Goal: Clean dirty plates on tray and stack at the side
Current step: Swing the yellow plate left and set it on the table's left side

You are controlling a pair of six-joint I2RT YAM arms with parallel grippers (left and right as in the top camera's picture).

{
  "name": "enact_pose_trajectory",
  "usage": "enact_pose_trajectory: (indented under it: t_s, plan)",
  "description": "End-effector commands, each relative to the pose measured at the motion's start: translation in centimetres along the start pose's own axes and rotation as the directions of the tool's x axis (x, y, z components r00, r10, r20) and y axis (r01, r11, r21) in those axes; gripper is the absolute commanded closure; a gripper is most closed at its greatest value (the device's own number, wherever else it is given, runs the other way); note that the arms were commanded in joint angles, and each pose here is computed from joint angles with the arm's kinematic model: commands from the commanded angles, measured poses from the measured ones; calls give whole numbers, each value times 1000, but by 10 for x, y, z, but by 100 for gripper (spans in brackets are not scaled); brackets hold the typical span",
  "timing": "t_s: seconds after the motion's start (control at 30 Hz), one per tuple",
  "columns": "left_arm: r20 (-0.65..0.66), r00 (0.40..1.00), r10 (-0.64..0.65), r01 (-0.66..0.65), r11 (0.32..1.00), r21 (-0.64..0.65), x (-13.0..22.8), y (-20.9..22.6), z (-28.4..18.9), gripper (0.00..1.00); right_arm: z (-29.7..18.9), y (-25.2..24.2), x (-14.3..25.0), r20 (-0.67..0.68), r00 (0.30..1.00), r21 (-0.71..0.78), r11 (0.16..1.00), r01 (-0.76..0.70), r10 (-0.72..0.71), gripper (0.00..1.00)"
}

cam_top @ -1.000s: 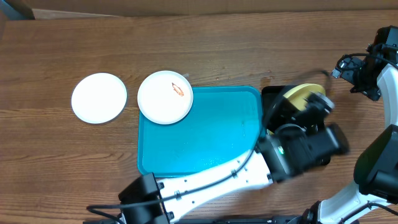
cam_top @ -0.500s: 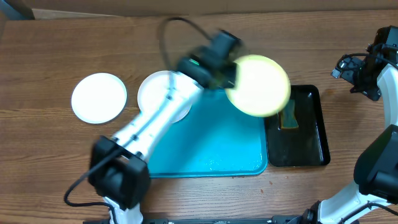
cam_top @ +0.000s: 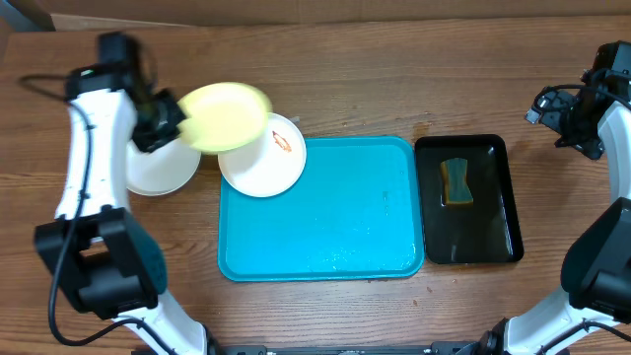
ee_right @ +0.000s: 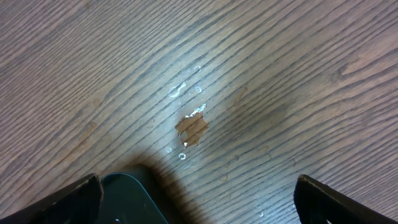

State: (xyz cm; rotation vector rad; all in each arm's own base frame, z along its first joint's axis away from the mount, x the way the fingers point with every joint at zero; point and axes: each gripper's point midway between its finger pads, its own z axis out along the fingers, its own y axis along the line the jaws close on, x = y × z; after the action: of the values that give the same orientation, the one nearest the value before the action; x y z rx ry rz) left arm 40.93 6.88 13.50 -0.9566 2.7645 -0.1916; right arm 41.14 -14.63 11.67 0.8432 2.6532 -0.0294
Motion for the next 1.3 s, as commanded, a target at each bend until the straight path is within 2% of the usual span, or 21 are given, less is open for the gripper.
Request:
enact_pose_trajectory:
  t_s: [0.0,0.2,0.4,0.5,0.53,0.57,0.6,0.63,0.67,0.7,0.8,0.9,1.03,1.1,1.27]
  plan:
    - [36,996,-86,91,983,-159,-13,64,6,96,-4,1,-3,16,1000,-2,1000,-3,3,0]
    - [73,976,-207,218,950,-225,-20,128,25,96,-4,1,-3,16,1000,-2,1000,-3,3,0]
    - [102,958,-269,285,934,-214,-24,156,38,96,-4,1,-3,16,1000,-2,1000,-3,3,0]
    - [127,962,-241,261,951,-164,-36,150,38,69,-4,1,-3,16,1000,-2,1000,-3,3,0]
    - [123,969,-214,230,965,-130,-39,143,39,52,-4,1,-3,16,1000,-2,1000,-3,3,0]
    - [111,978,-174,183,980,-77,-40,133,40,28,-4,1,-3,16,1000,-2,1000,-3,3,0]
    - [101,984,-149,153,988,-28,-41,124,41,13,-4,1,-3,16,1000,-2,1000,-3,3,0]
    - [90,987,-134,133,991,20,-41,114,41,5,-4,1,-3,16,1000,-2,1000,-3,3,0]
    - [74,990,-122,116,990,78,-39,104,41,1,-4,1,-3,16,1000,-2,1000,-3,3,0]
    - [37,993,-111,103,978,181,-35,85,39,0,-4,1,-3,16,1000,-2,1000,-3,3,0]
    - [-11,999,-47,48,938,344,-25,53,32,5,-4,1,-3,16,1000,-2,1000,-3,3,0]
    - [-72,997,8,24,903,430,-7,31,27,14,-4,1,-3,16,1000,-2,1000,-3,3,0]
    - [-151,984,99,-29,913,407,25,17,30,48,-4,1,-3,16,1000,-2,1000,-3,3,0]
    - [-187,972,143,-80,948,309,42,14,39,51,-4,1,-3,16,1000,-2,1000,-3,3,0]
    - [-210,955,211,-177,969,170,63,4,49,52,-4,1,-3,16,1000,-2,1000,-3,3,0]
